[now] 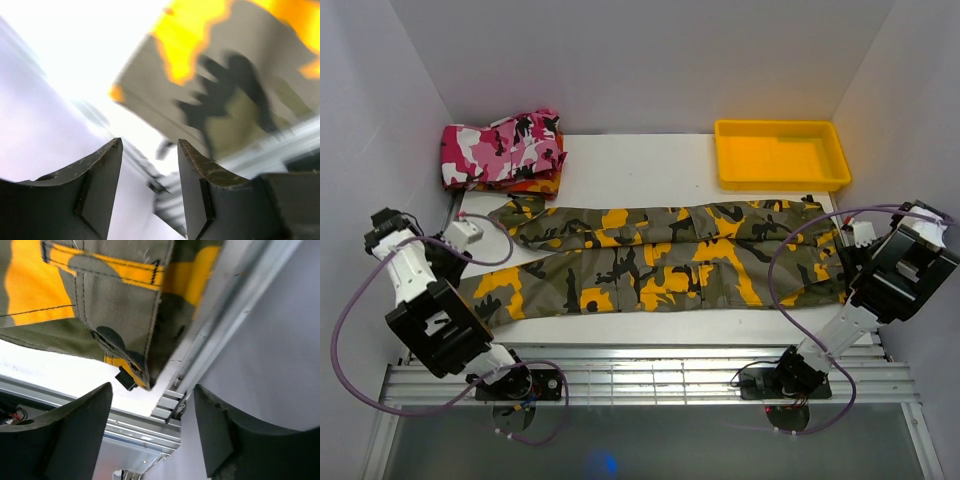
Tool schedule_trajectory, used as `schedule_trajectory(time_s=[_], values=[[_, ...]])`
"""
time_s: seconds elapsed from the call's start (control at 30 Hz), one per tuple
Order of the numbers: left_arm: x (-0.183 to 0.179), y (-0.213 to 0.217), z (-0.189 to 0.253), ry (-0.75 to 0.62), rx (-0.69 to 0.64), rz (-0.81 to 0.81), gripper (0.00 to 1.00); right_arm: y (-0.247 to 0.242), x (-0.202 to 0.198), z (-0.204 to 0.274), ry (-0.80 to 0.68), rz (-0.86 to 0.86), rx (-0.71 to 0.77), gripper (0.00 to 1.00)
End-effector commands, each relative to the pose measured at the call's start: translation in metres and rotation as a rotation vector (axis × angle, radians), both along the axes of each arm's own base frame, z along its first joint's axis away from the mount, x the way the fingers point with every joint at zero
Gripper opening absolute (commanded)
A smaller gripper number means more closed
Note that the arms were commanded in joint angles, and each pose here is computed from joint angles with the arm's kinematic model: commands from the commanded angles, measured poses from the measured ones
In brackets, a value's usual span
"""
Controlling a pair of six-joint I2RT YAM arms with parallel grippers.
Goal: Fold and stack the trousers
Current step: Flatten the trousers out
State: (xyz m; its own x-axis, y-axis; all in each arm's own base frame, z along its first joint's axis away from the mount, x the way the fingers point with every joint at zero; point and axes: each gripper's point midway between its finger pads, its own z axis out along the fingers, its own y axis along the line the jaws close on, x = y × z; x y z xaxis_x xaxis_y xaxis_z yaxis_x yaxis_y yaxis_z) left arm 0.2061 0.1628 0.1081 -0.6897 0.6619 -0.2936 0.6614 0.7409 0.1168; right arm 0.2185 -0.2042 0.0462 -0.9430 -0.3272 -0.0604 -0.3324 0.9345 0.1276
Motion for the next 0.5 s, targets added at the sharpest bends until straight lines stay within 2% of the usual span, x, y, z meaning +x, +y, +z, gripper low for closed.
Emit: schedule_trajectory(time_s=[0.0,0.1,0.13,0.17,0.23,0.37,0.47], values=[[0.039,-0.003,0.031,-0.128,-0.142,0.150,0.59,-0.020,0.038,0.046,-0.199,0.035,-0.073,0.71],[0.039,-0.004,0.017,-0.086,-0.182,0.191,0.54,0.006,0.046,0.057,-0.208,0.081,-0.012,0.44],[0.036,-0.004,0.010,-0.064,-0.187,0.205,0.47,0.016,0.042,0.053,-0.185,0.096,0.014,0.33],[0.025,-0.008,-0.004,-0.013,-0.194,0.222,0.44,0.025,0.038,0.051,-0.163,0.111,0.034,0.29],[0.013,-0.014,-0.020,0.039,-0.209,0.253,0.36,0.043,0.033,0.042,-0.119,0.146,0.059,0.24],[-0.016,-0.029,-0.065,0.124,-0.216,0.319,0.36,0.067,0.011,0.005,-0.024,0.170,0.080,0.24],[-0.013,-0.022,-0.081,0.131,-0.205,0.393,0.39,0.075,0.008,-0.013,-0.007,0.165,0.076,0.24]])
